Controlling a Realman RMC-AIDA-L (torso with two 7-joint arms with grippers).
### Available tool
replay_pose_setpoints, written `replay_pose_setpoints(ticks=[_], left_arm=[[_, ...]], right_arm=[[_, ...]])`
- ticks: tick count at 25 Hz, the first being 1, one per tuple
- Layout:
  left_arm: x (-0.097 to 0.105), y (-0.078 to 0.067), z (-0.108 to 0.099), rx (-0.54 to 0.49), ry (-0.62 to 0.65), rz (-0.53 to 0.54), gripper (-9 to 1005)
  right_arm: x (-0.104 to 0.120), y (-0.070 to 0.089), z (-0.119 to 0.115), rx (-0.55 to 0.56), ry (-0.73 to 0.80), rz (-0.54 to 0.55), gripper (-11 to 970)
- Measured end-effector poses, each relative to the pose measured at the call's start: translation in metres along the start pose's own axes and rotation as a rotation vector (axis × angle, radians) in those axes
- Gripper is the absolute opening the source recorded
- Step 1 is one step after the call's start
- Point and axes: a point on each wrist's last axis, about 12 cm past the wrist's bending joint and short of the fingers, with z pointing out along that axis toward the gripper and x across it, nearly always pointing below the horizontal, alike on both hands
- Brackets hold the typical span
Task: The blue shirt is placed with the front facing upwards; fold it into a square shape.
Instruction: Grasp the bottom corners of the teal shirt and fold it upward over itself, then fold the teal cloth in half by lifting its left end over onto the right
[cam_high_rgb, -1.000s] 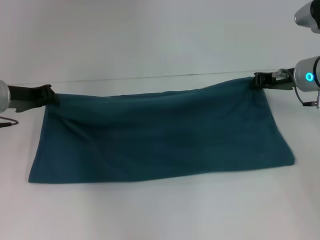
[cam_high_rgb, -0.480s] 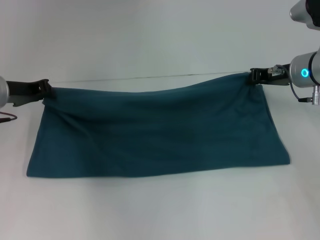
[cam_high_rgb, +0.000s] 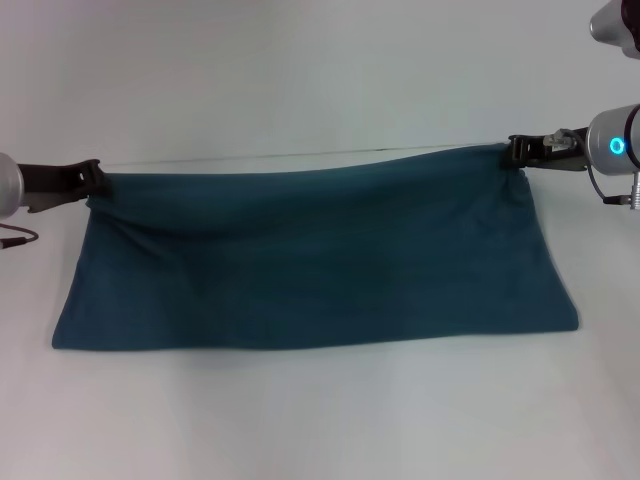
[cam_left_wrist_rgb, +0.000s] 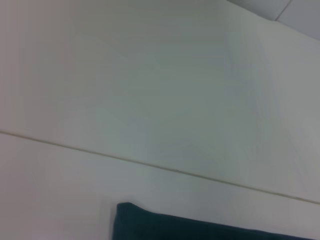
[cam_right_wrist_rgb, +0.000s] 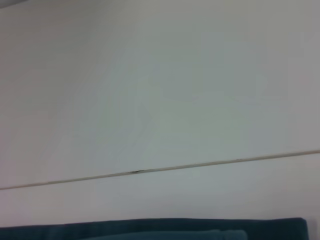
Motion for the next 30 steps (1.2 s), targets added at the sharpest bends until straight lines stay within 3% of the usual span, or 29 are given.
replay_pose_setpoints(ticks=[11,14,17,25,30], left_arm=[[0.001,-0.001,0.001,0.002,-0.017,-0.019,62],[0.0,0.001,0.0,-0.006,-0.027,-0.039,249],[-0.001,0.003,-0.001,-0.01,-0.035,-0.057,322],[-0.002,0.007,-0.006,-0.007,-0.038,-0.079,533],[-0.001,0.008,-0.02,0.086,-0.004,-0.126,732]], right_arm=[[-0.006,-0.005,-0.003,0.019,-0.016,-0.016,118],[-0.011,-0.009,-0.006,0.029,-0.028,-0.019,165],[-0.02,-0.01,-0.009,0.032,-0.037,-0.028,212],[-0.027,-0.01,-0.02,-0.034,0.029,-0.013,577],[-0.025,-0.007,-0.038,-0.194,0.084,0.051,743]])
